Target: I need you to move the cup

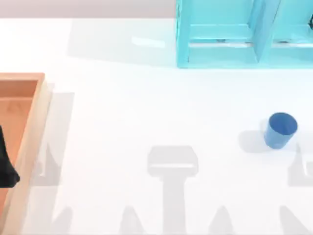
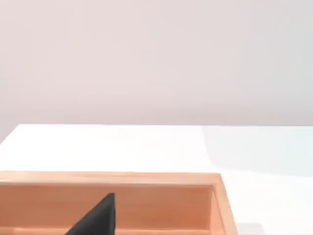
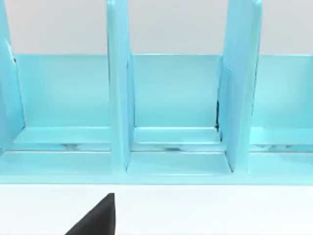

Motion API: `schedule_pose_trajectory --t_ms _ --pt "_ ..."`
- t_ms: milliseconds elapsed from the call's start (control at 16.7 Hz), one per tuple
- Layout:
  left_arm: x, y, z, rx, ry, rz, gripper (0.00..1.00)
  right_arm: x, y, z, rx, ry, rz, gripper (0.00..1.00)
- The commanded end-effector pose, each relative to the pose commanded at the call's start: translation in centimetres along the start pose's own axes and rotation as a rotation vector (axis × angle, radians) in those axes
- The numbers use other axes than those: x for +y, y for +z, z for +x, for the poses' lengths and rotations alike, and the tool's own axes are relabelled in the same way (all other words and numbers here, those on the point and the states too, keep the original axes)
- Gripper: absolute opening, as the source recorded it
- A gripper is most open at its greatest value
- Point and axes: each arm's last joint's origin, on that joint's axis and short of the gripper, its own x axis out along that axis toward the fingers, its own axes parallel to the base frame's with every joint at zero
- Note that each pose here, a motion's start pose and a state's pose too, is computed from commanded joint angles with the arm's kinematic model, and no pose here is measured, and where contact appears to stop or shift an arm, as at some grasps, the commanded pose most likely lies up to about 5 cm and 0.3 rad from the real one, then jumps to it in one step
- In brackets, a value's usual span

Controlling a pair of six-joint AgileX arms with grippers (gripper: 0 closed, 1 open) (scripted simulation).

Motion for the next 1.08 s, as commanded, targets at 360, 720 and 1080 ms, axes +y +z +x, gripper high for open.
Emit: schedule_pose_trajectory --t_ms 360,720,1080 --pt "0.0 0.0 0.0 0.000 0.000 0.000 1.00 0.1 1.8 0.1 0.089 0.012 0.010 1.00" --pt "0.0 0.0 0.0 0.000 0.000 0.000 1.00 0.8 8.6 3.3 0.457 0.041 0.038 1.00" --pt "0.0 0.0 0.0 0.000 0.000 0.000 1.00 2.6 12.3 13.1 0.969 0.044 0.045 1.00"
